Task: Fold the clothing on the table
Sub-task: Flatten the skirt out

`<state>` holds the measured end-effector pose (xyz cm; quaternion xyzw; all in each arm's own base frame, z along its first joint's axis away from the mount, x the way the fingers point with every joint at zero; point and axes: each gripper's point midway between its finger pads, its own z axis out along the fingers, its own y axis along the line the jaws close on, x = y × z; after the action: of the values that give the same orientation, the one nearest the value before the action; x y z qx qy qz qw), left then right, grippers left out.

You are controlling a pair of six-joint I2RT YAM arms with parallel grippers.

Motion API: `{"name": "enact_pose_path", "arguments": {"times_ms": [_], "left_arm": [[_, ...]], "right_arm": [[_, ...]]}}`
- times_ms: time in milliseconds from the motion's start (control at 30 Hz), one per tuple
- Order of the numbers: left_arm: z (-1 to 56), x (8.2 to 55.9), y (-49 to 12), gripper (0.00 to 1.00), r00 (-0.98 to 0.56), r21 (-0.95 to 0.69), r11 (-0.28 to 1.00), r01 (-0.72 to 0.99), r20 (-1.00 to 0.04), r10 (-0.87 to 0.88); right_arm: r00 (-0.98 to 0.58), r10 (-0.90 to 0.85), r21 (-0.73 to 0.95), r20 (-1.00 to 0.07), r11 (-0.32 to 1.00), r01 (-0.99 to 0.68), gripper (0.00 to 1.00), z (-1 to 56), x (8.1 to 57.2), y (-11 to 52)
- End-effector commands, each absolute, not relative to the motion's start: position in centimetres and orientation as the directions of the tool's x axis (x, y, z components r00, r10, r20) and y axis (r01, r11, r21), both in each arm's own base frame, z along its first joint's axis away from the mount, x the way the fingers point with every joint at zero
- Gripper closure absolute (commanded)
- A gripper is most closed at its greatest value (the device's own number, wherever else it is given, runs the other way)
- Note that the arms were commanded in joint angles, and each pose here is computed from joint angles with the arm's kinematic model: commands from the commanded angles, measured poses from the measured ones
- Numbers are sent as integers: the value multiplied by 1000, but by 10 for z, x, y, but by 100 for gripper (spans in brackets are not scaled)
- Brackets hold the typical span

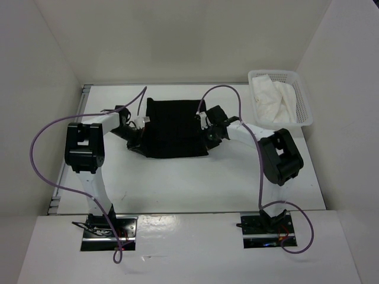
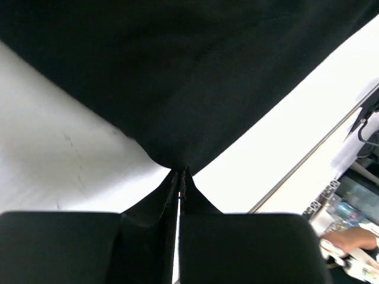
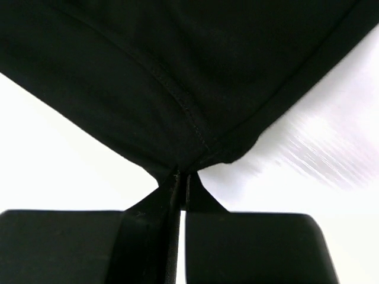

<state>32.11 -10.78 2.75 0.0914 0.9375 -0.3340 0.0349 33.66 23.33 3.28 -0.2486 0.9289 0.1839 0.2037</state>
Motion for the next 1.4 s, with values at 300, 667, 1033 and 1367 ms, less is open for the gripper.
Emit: {"name": "enact_pose_path", "arguments": {"times_ms": [300,667,1033,1367], "left_arm": [[180,362,-113,100,-785,-408,746,526,-571,241],[312,324,-130,100,-440,-167,656,736,-854,276],[407,246,-130,100,-103,78,637,767,-965,242],[405,200,-119,100,-10,159,678,717,-971,238]], "right_arm": [[-509,-353,72,-785,764,-641,100,219,360,233],[-266,-314,-19,-911,677,-736,100,324,325,230],[-44,-272,-125,-961,573,-810,100,392,263,215],[22,-210,-134,-978,539,-831,100,408,219,188]]}}
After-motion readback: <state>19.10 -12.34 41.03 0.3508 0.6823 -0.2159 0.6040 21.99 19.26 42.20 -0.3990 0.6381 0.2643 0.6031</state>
